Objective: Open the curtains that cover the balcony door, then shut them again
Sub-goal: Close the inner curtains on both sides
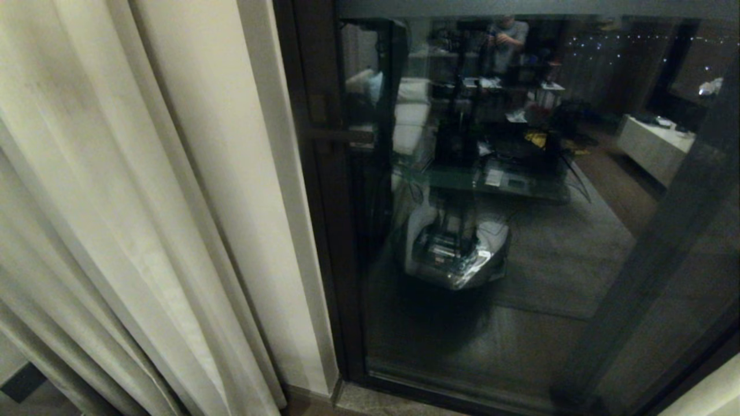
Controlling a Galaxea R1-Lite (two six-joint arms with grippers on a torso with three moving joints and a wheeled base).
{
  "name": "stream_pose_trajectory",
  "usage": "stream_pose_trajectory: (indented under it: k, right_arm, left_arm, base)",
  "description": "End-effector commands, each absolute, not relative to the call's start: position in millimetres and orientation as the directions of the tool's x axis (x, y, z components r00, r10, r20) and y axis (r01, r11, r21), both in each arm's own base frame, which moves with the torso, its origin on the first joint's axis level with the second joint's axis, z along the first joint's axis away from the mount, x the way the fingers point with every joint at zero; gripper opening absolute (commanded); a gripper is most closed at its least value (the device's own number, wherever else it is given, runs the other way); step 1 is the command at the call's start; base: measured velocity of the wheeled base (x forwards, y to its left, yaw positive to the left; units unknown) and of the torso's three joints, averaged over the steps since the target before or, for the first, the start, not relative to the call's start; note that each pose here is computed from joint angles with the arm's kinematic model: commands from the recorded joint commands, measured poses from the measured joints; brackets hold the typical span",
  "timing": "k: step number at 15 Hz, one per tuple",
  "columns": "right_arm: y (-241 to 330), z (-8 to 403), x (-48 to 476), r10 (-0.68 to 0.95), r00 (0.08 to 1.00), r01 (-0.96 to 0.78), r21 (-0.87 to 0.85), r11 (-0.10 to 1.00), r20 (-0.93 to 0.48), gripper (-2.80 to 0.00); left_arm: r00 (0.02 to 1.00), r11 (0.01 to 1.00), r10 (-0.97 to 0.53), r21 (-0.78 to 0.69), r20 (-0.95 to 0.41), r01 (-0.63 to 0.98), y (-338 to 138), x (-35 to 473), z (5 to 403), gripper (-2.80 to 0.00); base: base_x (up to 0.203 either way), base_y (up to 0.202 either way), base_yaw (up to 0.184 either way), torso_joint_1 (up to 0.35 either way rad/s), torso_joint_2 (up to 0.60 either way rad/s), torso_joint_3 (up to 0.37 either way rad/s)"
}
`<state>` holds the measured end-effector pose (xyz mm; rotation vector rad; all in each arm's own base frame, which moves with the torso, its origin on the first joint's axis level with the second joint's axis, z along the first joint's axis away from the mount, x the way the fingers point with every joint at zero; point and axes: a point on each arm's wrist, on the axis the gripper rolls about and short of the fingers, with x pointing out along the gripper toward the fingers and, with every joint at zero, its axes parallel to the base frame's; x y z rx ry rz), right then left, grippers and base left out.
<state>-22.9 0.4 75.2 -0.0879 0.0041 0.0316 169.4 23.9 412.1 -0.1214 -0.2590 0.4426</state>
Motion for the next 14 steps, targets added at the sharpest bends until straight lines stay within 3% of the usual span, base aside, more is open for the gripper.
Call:
stream_pose_trajectory:
  k: [1, 7, 14]
  right_arm:
    - [0, 75, -23, 0.032, 0.999, -0.032, -0.089, 0.996, -0.008, -2.8]
    - [0, 75, -23, 0.032, 0.999, -0.033, -0.089, 0.996, -0.008, -2.8]
    - [0, 75, -23, 0.032, 0.999, -0.033, -0.089, 0.996, -0.008, -2.8]
  left_arm:
    - [0.872, 0.893, 0.444, -0.177, 0.203, -0.414, 27, 193, 412, -2.8]
    - [0.792, 0.889, 0.455, -0.253, 0.408, -0.38, 34, 214, 426, -2.8]
    - [0.79, 0.888, 0.458, -0.253, 0.407, -0.384, 34, 218, 423, -2.8]
  base:
    - [0.0, 0.0, 0.0, 0.0, 0.0, 0.0]
    - [0.0, 0.0, 0.0, 0.0, 0.0, 0.0]
    - [0.0, 0.0, 0.0, 0.0, 0.0, 0.0]
